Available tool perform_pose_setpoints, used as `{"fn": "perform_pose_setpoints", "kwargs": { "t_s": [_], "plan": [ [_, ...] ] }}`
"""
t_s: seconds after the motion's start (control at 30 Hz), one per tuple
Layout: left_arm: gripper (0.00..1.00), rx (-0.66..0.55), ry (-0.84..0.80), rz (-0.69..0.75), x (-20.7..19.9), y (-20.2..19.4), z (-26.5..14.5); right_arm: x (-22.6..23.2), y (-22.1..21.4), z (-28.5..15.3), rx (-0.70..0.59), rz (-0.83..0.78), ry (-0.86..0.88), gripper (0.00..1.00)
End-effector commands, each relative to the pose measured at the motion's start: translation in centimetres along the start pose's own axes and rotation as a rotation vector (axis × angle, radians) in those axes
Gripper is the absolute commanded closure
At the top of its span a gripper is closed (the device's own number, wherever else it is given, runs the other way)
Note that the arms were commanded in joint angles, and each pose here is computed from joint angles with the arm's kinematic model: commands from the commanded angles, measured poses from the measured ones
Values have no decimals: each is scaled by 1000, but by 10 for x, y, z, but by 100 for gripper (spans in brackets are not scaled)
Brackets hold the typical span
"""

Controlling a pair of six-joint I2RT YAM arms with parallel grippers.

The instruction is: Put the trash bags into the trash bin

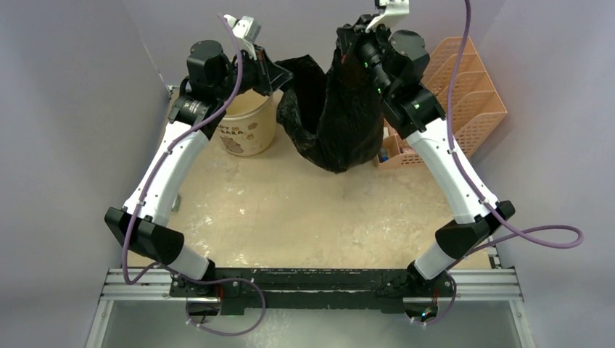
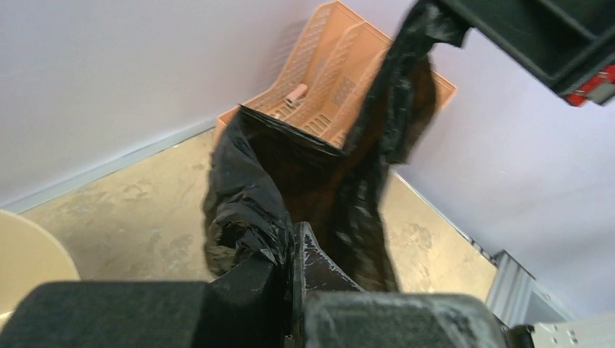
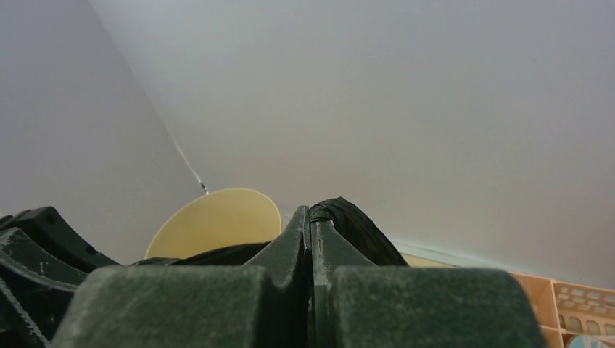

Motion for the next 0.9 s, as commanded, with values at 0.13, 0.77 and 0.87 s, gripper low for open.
{"fn": "perform_pose_setpoints", "kwargs": {
  "t_s": [0.13, 0.77, 0.87],
  "plan": [
    [100, 8, -239, 15, -22, -35, -24, -10, -34, -40, 63, 19, 14, 100],
    [98, 287, -427, -296, -47, -209, -49, -5, -198, -186, 529, 404, 428, 93],
    [98, 306, -440, -345, -50, -224, -51, -2, -214, -191, 555, 476, 480, 92]
  ]
}}
Point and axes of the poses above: each gripper's point midway between its finger pads, its own z axis out along the fingers, its own x axis along the line the jaws close on, y = z × x, the point moved 9 cm from there along -z, back along the fingers
